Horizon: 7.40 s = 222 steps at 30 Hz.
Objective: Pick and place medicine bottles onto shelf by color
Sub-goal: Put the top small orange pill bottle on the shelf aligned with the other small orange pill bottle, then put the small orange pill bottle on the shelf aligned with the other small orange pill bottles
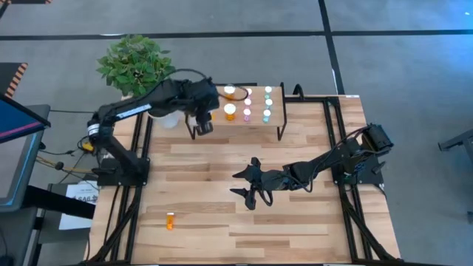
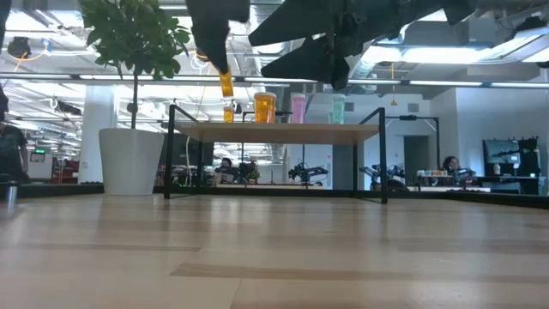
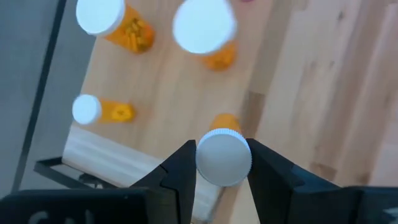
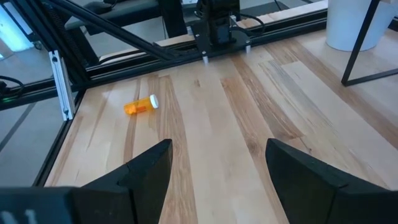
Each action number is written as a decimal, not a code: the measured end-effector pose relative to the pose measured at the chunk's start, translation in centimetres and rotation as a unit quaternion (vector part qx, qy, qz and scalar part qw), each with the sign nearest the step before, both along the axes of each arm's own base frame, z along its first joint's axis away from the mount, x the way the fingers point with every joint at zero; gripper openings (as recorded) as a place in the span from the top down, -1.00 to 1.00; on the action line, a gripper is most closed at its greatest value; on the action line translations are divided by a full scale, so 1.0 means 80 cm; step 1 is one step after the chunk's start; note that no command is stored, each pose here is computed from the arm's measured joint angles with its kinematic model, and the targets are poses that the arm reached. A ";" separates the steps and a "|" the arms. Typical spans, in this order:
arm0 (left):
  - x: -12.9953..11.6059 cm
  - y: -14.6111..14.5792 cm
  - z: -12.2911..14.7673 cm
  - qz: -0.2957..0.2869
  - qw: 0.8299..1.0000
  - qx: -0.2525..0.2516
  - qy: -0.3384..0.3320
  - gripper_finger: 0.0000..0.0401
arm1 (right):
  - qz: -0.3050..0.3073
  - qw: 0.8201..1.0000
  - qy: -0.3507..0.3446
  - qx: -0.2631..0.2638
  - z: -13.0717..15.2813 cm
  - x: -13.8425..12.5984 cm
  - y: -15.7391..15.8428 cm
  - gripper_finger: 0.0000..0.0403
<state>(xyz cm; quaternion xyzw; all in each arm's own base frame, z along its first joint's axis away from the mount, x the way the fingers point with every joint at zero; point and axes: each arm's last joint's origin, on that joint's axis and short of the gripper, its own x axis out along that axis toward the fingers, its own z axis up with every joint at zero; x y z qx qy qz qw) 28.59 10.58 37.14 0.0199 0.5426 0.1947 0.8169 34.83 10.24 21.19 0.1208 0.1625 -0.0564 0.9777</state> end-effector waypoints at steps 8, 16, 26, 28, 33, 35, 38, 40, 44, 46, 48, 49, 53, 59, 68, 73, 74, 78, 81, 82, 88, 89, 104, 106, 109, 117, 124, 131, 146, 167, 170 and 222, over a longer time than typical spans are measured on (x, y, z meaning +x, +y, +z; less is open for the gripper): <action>0.004 0.060 -0.026 0.020 0.999 -0.024 0.037 0.46 | 0.002 1.000 0.000 -0.001 0.000 0.000 0.000 -0.40; -0.002 0.080 -0.031 0.024 0.999 -0.027 0.030 0.46 | 0.003 1.000 0.000 -0.004 0.000 0.000 0.000 -0.40; 0.003 0.087 -0.034 0.006 0.999 -0.032 0.016 0.46 | 0.003 1.000 0.000 -0.004 0.000 0.000 0.000 -0.40; 0.003 0.087 -0.035 0.006 0.999 -0.032 0.017 0.46 | 0.003 1.000 0.000 -0.004 0.000 0.000 0.000 -0.40; 0.002 0.088 -0.035 0.007 0.999 -0.033 0.020 0.46 | 0.003 1.000 0.000 -0.004 0.000 0.000 0.000 -0.40; 0.001 0.089 -0.035 0.007 0.999 -0.033 0.021 0.46 | 0.003 1.000 0.000 -0.004 0.000 0.000 0.000 -0.40; 0.000 0.091 -0.035 0.002 0.999 -0.030 0.023 0.46 | 0.003 1.000 0.000 -0.004 0.000 0.000 0.000 -0.40; 0.003 0.093 -0.038 -0.001 0.999 -0.026 0.028 0.46 | 0.003 1.000 0.000 -0.004 0.000 0.000 0.000 -0.40; 0.004 0.095 -0.043 0.000 0.999 -0.025 0.044 0.46 | 0.003 1.000 -0.001 -0.004 0.000 0.000 0.000 -0.40; 0.006 0.096 -0.046 -0.002 0.998 -0.027 0.048 0.46 | 0.003 1.000 -0.001 -0.004 0.000 0.000 0.000 -0.40; 0.008 0.098 -0.053 -0.004 0.998 -0.032 0.058 0.46 | 0.003 1.000 -0.002 -0.004 0.000 0.000 0.000 -0.40; 0.010 0.099 -0.054 -0.004 0.998 -0.032 0.057 0.46 | 0.003 1.000 -0.001 -0.004 0.000 0.000 0.000 -0.40; 0.010 0.098 -0.054 -0.006 0.998 -0.035 0.058 0.46 | 0.003 1.000 -0.001 -0.004 0.000 0.000 0.000 -0.40; 0.008 0.100 -0.055 -0.002 0.998 -0.037 0.059 0.46 | 0.003 1.000 0.000 -0.004 0.000 0.000 0.000 -0.40; 0.008 0.099 -0.055 0.005 0.997 -0.041 0.061 0.29 | 0.003 1.000 0.000 -0.004 0.000 0.000 0.000 -0.40; 0.008 0.100 -0.055 0.008 0.997 -0.041 0.058 0.11 | 0.003 1.000 0.000 -0.004 0.000 0.000 0.000 -0.40; 0.008 0.100 -0.055 0.008 0.997 -0.041 0.058 0.08 | 0.003 1.000 0.000 -0.004 0.000 0.000 0.000 -0.40; 0.007 0.099 -0.054 0.010 0.997 -0.043 0.061 0.01 | 0.003 1.000 0.000 -0.004 0.000 0.000 0.000 -0.40; 0.004 0.098 -0.046 0.016 0.997 -0.043 0.066 -0.01 | 0.003 1.000 0.000 -0.004 0.000 0.000 0.000 -0.40; 0.003 0.097 -0.042 0.018 0.997 -0.044 0.067 -0.01 | 0.003 1.000 0.000 -0.004 0.000 0.000 0.000 -0.40; -0.010 0.089 -0.009 0.041 0.996 -0.054 0.064 -0.01 | 0.003 1.000 0.000 -0.004 0.000 0.000 0.000 -0.40; -0.014 0.085 -0.003 0.043 0.996 -0.054 0.059 -0.01 | 0.002 1.000 0.000 -0.003 0.000 0.000 0.000 -0.40; -0.111 -0.071 0.009 0.071 0.994 -0.059 -0.057 -0.01 | 0.007 1.000 0.003 -0.002 -0.001 -0.002 0.005 -0.40; -0.127 -0.097 -0.004 0.066 0.991 -0.073 -0.089 -0.01 | 0.007 1.000 0.003 -0.002 -0.001 -0.002 0.005 -0.40; -0.146 -0.133 -0.034 0.062 0.982 -0.109 -0.140 -0.01 | 0.008 1.000 0.003 -0.001 -0.001 -0.002 0.005 -0.40; -0.176 -0.194 -0.121 0.086 0.962 -0.200 -0.163 -0.01 | 0.007 1.000 0.002 -0.001 0.000 -0.002 0.005 -0.40; -0.180 -0.230 -0.178 0.147 0.959 -0.230 -0.071 -0.01 | 0.007 1.000 0.003 -0.002 -0.001 -0.002 0.005 -0.40; -0.178 -0.269 -0.200 0.158 0.953 -0.259 0.017 -0.01 | 0.008 1.000 0.003 -0.002 -0.001 -0.002 0.005 -0.40; -0.187 -0.316 -0.223 0.211 0.932 -0.290 0.048 0.02 | 0.007 1.000 -0.001 0.001 0.000 -0.002 0.006 -0.40; -0.176 -0.332 -0.233 0.203 0.927 -0.316 0.015 -0.36 | 0.011 1.000 0.000 0.000 0.000 -0.003 0.008 -0.40; -0.177 -0.330 -0.234 0.223 0.924 -0.311 0.010 -0.41 | 0.011 1.000 -0.001 0.000 0.000 -0.003 0.008 -0.40; -0.194 -0.328 -0.280 0.353 0.858 -0.372 -0.041 -0.41 | 0.011 1.000 0.003 -0.001 -0.001 -0.003 0.009 -0.40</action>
